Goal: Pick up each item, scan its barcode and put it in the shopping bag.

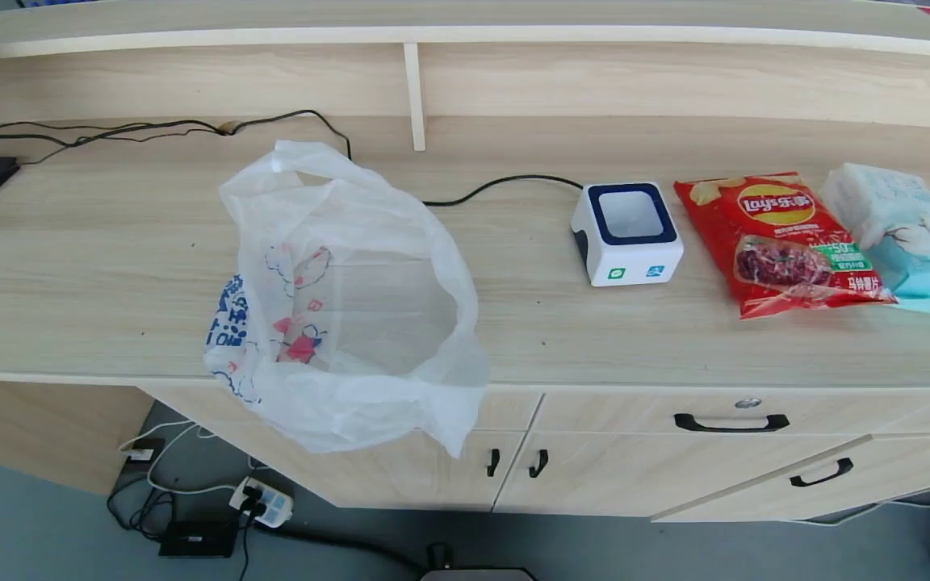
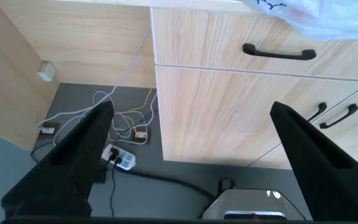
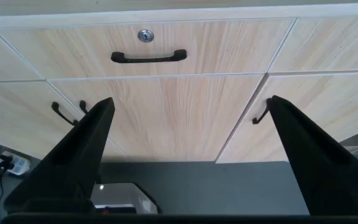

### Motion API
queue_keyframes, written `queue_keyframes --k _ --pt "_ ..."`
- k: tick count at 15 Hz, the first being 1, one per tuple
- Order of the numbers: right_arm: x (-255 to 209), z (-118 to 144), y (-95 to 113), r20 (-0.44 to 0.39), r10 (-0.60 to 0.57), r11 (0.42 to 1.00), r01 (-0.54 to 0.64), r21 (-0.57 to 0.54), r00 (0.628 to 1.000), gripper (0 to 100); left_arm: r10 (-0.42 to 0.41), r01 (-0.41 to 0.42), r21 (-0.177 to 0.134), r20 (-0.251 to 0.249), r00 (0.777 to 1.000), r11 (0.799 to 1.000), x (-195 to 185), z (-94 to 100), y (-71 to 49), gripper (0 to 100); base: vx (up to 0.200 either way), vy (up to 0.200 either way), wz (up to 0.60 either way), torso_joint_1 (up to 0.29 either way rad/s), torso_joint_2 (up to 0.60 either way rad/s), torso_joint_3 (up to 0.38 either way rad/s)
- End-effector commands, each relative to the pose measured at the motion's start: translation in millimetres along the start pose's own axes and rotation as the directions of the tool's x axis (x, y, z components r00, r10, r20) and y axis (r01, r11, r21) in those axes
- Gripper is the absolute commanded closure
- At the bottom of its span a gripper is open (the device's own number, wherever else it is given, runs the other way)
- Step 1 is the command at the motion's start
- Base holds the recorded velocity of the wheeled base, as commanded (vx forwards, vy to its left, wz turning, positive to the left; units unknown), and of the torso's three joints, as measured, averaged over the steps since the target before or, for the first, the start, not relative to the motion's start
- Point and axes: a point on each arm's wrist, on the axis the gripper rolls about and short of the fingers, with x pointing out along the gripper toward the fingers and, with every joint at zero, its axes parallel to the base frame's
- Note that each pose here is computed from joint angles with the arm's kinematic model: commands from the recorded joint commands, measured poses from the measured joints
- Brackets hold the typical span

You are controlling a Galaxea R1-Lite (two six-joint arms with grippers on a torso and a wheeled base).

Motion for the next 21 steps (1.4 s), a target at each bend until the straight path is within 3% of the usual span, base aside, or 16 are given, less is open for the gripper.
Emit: queue_keyframes --k 1,4,5,9,11,13,15,18,21 --pt "0.1 0.2 0.0 0.000 0.002 1.000 -0.002 -0.003 1.000 0 0.001 -0.001 0.000 -0.001 1.000 1.000 0.1 0.0 0.0 0 0.200 0.000 0.00 0.012 0.00 0.007" --pt "-1.3 6.4 1.0 0.032 0.042 0.998 -0.040 -0.040 0.999 0 0.001 -0.001 -0.001 0.003 1.000 1.000 0.0 0.3 0.0 0 0.067 0.000 0.00 0.001 0.00 0.001" --pt "-6.2 37.9 3.1 0.081 0.122 0.991 -0.117 -0.063 0.989 0 0.001 -0.001 -0.001 0.005 1.000 1.000 0.0 0.5 0.0 0 0.000 0.000 0.00 0.000 0.00 0.000" --pt "42.5 121.5 5.8 -0.073 0.123 0.991 -0.126 -0.034 0.990 0 0.001 -0.001 -0.001 0.005 1.000 1.000 0.0 0.5 0.0 0 0.000 0.000 0.00 0.000 0.00 0.000" --pt "86.2 136.0 7.9 -0.188 0.130 0.990 -0.137 -0.023 0.974 0 0.001 -0.001 -0.003 0.005 1.000 1.000 0.0 0.5 0.0 0 0.000 0.000 0.00 0.000 0.00 0.000" --pt "138.0 159.1 10.8 -0.213 0.160 0.986 -0.167 -0.017 0.964 0 0.001 -0.001 -0.001 0.003 1.000 1.000 0.0 0.3 0.0 0 0.000 0.000 0.00 0.000 0.00 0.000" --pt "177.4 169.0 13.0 -0.239 0.200 0.977 -0.211 -0.019 0.950 0 0.001 -0.001 -0.003 0.003 1.000 1.000 0.0 0.3 0.0 0 0.000 0.000 0.00 0.000 0.00 0.000" --pt "215.3 163.3 15.0 -0.308 0.244 0.963 -0.268 -0.038 0.920 0 0.001 -0.001 -0.001 0.003 1.000 1.000 0.0 0.3 0.0 0 0.000 0.000 0.00 0.000 0.00 0.000" --pt "255.4 168.0 7.7 -0.316 0.219 0.965 -0.252 -0.070 0.923 0 0.001 -0.001 -0.001 0.003 1.000 1.000 0.0 0.3 0.0 0 0.000 0.000 0.00 0.000 0.00 0.000"
